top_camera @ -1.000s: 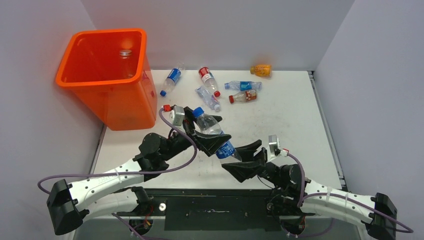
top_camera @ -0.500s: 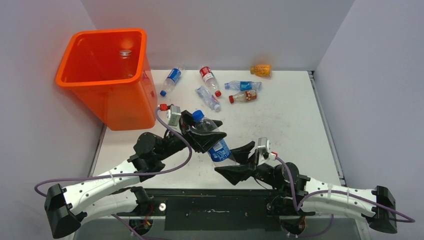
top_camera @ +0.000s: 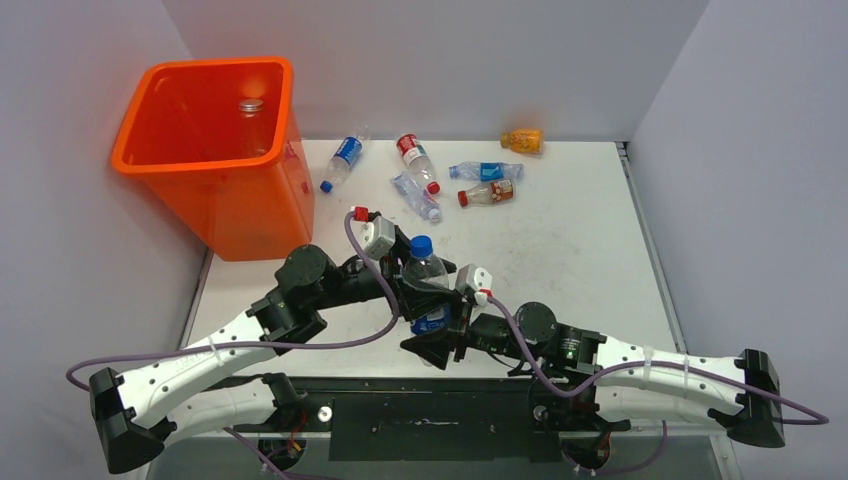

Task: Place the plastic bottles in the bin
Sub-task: Pick up the plastic bottle at the center of the board, then place the plastic bottle in the trash bin, then pick up the plastic bottle at the center of the board.

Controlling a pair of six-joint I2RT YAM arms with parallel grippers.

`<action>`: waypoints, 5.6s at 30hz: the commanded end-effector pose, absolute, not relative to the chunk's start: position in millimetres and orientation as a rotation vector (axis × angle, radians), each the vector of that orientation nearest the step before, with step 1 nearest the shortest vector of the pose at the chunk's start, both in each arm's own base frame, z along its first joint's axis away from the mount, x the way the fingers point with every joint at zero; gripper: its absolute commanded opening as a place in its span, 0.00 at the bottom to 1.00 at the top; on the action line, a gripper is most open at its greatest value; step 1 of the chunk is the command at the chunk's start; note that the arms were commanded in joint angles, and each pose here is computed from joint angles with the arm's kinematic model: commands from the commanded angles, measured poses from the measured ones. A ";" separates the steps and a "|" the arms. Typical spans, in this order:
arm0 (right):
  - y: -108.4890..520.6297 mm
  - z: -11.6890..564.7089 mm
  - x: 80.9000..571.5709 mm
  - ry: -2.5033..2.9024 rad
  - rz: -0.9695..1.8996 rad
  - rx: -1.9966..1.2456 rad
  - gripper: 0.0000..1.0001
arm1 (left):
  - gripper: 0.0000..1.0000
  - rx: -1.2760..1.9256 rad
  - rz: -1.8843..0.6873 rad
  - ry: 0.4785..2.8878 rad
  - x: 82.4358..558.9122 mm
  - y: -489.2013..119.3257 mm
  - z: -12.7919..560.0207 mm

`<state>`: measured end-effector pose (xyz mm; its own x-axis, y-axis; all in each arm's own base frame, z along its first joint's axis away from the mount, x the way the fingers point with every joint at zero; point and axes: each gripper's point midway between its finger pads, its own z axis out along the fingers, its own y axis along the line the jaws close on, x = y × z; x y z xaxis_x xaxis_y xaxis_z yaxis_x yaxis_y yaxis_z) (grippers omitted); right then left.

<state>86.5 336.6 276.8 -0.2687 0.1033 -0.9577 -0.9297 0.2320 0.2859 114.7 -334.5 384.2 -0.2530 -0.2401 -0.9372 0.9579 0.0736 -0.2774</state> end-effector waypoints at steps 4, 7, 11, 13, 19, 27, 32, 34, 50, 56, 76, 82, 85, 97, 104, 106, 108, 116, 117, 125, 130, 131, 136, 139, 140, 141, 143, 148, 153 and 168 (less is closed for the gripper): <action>330.9 275.6 104.4 1.428 1.205 -0.712 0.28 | 0.18 0.829 -1.507 1.221 95.5 -327.8 400.3; 323.9 281.5 105.1 1.394 1.217 -0.671 0.21 | 0.86 0.722 -1.447 1.243 110.5 -320.3 401.6; 309.4 290.4 107.0 1.354 1.216 -0.612 0.17 | 0.96 0.551 -1.381 1.175 125.7 -297.3 412.6; 299.4 292.7 112.3 1.345 1.192 -0.562 0.17 | 0.96 0.458 -1.363 1.128 130.6 -281.9 421.3; 283.3 299.1 112.0 1.294 1.193 -0.516 0.05 | 0.96 0.224 -1.218 1.151 158.2 -242.9 431.2; 286.8 295.9 113.3 1.271 1.202 -0.502 0.05 | 0.96 0.365 -1.232 1.208 153.3 -269.1 450.0; 300.2 290.3 112.7 1.301 1.192 -0.557 0.05 | 0.96 0.543 -1.283 1.225 142.2 -300.2 460.7; 302.5 288.9 112.2 1.310 1.187 -0.566 0.05 | 0.96 0.599 -1.280 1.274 142.5 -311.1 455.3; 312.6 275.4 113.2 1.361 1.148 -0.603 0.05 | 0.72 0.682 -1.213 1.432 157.0 -338.1 427.6; 316.4 269.9 111.7 1.383 1.133 -0.626 0.05 | 0.37 0.702 -1.227 1.439 154.4 -341.2 423.8; 306.6 362.0 90.1 1.440 1.231 -0.641 0.90 | 0.00 0.355 -0.778 1.234 196.7 -232.7 503.2; 290.0 368.5 93.9 1.376 1.225 -0.580 0.90 | 0.00 0.283 -0.718 1.168 190.5 -196.2 531.1; 275.6 369.5 105.6 1.380 1.174 -0.496 0.90 | 0.00 0.265 -0.663 1.132 187.3 -176.8 545.4; 234.0 323.7 142.3 1.440 0.977 -0.265 0.90 | 0.00 0.048 0.093 1.014 208.9 -53.8 644.7; 247.7 308.9 152.1 1.491 0.926 -0.250 0.90 | 0.00 -0.125 0.250 1.009 288.0 -27.8 662.8; 248.2 302.1 156.4 1.514 0.910 -0.219 0.90 | 0.00 -0.197 0.327 0.982 298.9 -10.7 666.3; 245.9 293.9 159.5 1.532 0.910 -0.171 0.90 | 0.00 -0.250 0.410 0.954 309.6 2.4 667.2; 238.2 278.3 153.5 1.544 0.952 -0.160 0.90 | 0.00 -0.305 0.538 1.054 397.7 12.0 602.6; 236.4 274.8 154.4 1.563 0.919 -0.179 0.90 | 0.00 -0.314 0.576 1.073 407.1 18.1 589.1; 216.3 255.8 168.5 1.597 0.751 -0.154 0.90 | 1.00 -0.469 0.569 1.061 414.4 50.5 564.2; 208.4 256.4 174.8 1.586 0.695 -0.127 0.90 | 0.96 -0.383 0.378 1.004 375.6 18.5 610.2; 207.0 257.3 176.4 1.584 0.684 -0.118 0.90 | 0.96 -0.315 0.313 1.020 373.7 -0.7 612.6; 194.1 264.1 195.0 1.612 0.522 -0.034 0.90 | 0.96 0.072 -0.124 1.164 332.5 -112.6 589.2; 194.8 268.0 212.2 1.654 0.417 -0.030 0.90 | 0.96 0.245 -0.301 1.290 308.7 -159.1 542.2; 197.2 268.1 219.6 1.671 0.410 -0.036 0.89 | 0.96 0.283 -0.353 1.327 301.3 -169.7 524.3; 196.8 266.2 230.6 1.694 0.399 -0.026 0.90 | 0.96 0.326 -0.403 1.360 293.2 -179.2 505.8; 194.6 258.5 255.2 1.746 0.415 0.004 0.90 | 0.96 0.374 -0.494 1.419 278.2 -190.9 469.3; 160.5 228.3 317.5 1.822 0.485 0.214 0.90 | 0.96 0.431 -0.629 1.561 250.2 -201.1 376.9; 133.0 199.2 361.2 1.793 0.616 0.514 0.90 | 0.96 0.369 -0.614 1.683 244.9 -190.1 307.1; 139.3 111.6 484.0 1.762 0.622 0.981 0.90 | 0.96 0.249 -0.640 1.678 236.1 -175.1 276.1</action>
<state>442.7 135.4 83.2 -0.3218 0.7478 -0.5807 0.3573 0.6639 0.6570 231.9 -176.8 254.4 -0.2848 -0.1178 -0.9513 0.5044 0.8255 -0.2532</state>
